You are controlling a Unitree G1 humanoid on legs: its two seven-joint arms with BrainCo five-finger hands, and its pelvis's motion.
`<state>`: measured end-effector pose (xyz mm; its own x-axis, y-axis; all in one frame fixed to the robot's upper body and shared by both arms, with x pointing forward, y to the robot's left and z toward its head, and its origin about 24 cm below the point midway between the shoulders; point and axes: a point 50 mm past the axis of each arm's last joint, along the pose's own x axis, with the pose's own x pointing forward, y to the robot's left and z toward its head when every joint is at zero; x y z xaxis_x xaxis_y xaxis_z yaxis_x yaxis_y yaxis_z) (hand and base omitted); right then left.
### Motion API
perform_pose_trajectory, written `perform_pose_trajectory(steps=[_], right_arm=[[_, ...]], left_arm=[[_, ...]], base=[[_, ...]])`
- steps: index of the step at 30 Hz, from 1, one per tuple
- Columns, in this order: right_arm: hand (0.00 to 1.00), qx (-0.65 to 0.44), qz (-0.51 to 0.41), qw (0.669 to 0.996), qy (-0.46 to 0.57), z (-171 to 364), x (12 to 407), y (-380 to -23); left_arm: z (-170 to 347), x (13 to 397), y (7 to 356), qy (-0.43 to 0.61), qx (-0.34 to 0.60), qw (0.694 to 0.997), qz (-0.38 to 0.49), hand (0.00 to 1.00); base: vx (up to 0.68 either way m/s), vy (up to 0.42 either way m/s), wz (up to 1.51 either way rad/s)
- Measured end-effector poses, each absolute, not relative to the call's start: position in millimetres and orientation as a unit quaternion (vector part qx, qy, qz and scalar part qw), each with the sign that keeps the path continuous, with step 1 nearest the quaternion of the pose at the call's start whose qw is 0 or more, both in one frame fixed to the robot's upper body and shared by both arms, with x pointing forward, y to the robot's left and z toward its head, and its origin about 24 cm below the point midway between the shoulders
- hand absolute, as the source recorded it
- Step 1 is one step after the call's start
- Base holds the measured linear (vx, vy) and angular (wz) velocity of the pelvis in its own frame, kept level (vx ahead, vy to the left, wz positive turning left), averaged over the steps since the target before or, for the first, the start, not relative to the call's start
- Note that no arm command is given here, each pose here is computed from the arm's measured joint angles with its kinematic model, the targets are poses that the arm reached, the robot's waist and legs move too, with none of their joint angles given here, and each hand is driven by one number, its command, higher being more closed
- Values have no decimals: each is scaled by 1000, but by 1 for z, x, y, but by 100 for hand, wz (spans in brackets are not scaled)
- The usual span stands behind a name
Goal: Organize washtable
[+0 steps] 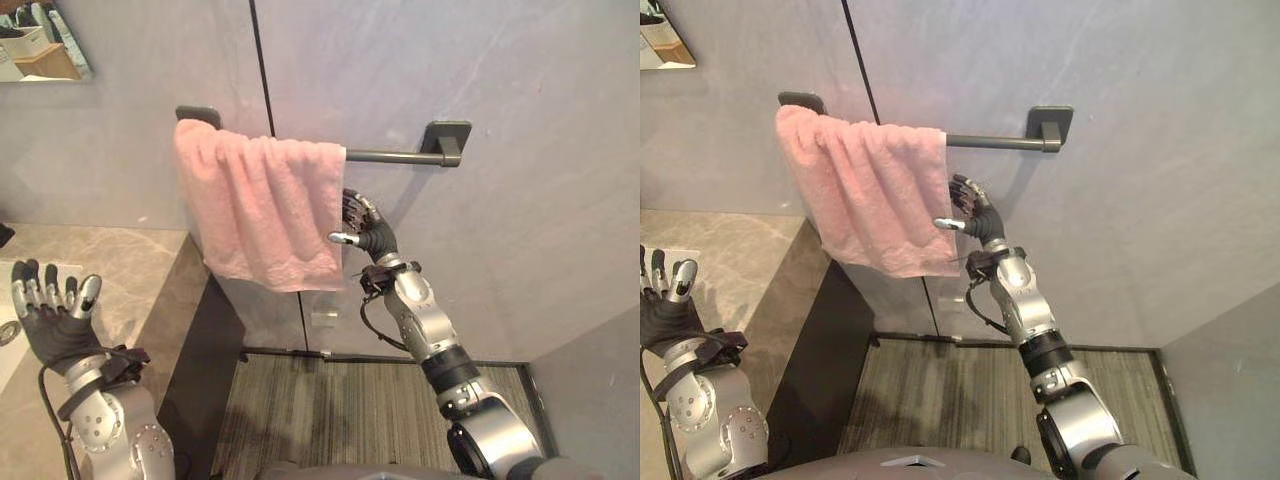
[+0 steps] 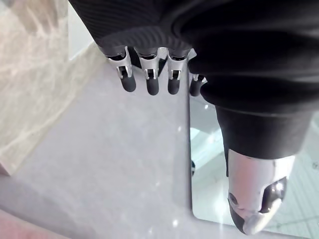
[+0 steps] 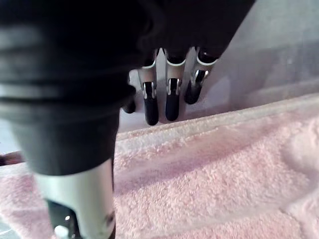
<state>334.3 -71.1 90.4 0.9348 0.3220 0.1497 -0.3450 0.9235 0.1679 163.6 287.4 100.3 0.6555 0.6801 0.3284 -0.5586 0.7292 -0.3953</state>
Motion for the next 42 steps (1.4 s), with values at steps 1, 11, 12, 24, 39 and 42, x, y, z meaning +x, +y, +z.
perform_pose_trajectory(steps=[1, 11, 12, 24, 39, 42], right_arm=[[0, 95, 169, 979, -64, 94, 336, -71], [100, 99, 186, 976, -58, 104, 348, -58], [100, 100, 188, 976, -52, 104, 349, -56], [100, 94, 204, 973, -54, 116, 357, -45], [100, 110, 185, 974, -64, 116, 354, -58], [100, 122, 161, 977, -72, 114, 350, -74]], left_arm=[[103, 164, 287, -237, -130, 900, 341, 0], [117, 173, 271, -263, -137, 909, 293, 0], [120, 173, 269, -269, -136, 910, 286, 0], [128, 176, 271, -282, -124, 911, 275, 0], [128, 177, 270, -277, -111, 914, 275, 0], [130, 180, 269, -275, -97, 919, 264, 0]], base=[[0, 0, 0], [14, 3, 7], [0, 0, 0], [-14, -1, 4], [-1, 1, -1], [-5, 7, -15]])
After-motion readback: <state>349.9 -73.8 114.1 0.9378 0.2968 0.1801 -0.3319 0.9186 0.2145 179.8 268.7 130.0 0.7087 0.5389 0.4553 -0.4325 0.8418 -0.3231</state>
